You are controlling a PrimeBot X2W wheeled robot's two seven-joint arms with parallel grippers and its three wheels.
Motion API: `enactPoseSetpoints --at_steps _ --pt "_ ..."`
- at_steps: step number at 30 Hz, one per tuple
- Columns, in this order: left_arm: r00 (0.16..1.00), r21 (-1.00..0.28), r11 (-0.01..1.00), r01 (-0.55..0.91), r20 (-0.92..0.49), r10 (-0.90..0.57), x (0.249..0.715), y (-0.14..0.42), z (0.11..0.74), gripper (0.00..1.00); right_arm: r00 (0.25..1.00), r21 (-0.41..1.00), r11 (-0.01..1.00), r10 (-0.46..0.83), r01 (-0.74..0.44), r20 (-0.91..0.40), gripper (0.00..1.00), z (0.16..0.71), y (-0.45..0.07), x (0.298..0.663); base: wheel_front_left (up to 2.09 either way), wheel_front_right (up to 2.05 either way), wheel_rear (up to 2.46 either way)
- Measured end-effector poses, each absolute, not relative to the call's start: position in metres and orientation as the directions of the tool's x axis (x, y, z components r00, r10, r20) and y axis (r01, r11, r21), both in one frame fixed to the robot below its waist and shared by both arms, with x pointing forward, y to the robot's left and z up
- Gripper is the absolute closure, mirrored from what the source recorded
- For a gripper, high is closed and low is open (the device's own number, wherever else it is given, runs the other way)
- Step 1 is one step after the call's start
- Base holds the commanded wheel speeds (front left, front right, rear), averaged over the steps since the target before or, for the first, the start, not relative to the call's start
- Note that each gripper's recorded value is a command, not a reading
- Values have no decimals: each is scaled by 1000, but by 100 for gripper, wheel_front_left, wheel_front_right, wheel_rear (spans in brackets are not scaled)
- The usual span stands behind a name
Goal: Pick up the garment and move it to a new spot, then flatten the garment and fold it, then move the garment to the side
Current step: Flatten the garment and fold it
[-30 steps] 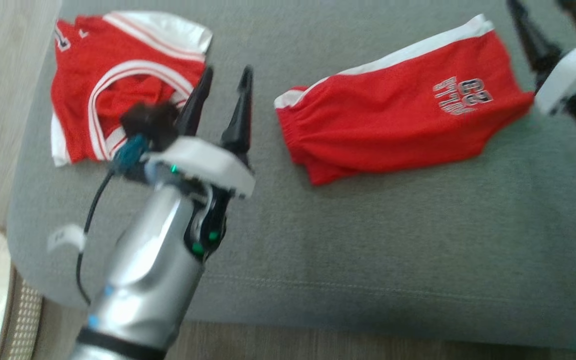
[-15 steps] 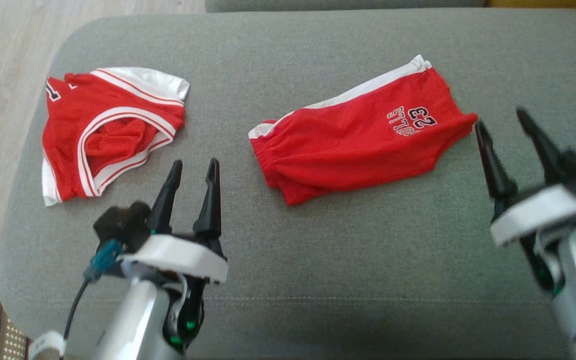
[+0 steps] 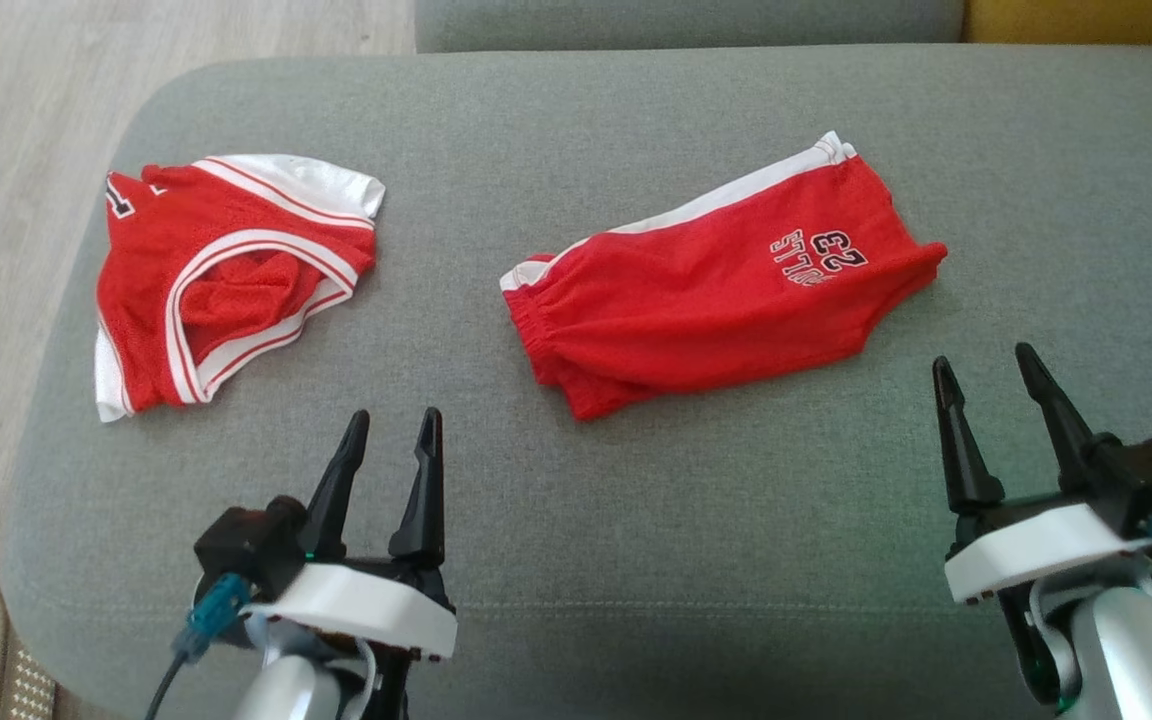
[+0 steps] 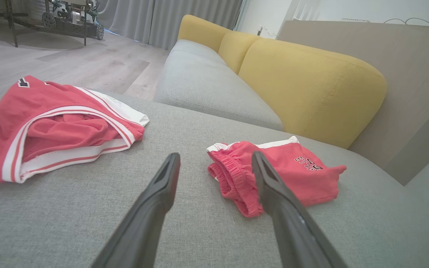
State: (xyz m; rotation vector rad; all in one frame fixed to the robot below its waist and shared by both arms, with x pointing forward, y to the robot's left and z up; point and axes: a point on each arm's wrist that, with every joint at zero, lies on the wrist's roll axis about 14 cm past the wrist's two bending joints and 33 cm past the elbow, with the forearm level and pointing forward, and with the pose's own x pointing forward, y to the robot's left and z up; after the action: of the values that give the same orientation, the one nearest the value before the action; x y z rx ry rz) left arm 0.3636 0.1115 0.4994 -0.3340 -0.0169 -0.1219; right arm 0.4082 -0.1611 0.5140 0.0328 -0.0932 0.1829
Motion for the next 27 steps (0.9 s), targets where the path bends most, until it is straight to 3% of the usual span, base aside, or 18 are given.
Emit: enactPoseSetpoints --at_steps 14,20,27 --pt "994 -326 939 109 34 -103 362 114 499 0 985 51 985 164 -167 51 0 498 -162 409 0 0 0" --pt "994 -328 938 109 7 -113 363 110 490 0 992 263 960 112 -95 -51 0 466 -163 419 0 0 0" --pt "994 -324 941 99 -12 -109 373 110 485 0 984 534 845 92 5 -155 0 454 -161 466 0 0 0"
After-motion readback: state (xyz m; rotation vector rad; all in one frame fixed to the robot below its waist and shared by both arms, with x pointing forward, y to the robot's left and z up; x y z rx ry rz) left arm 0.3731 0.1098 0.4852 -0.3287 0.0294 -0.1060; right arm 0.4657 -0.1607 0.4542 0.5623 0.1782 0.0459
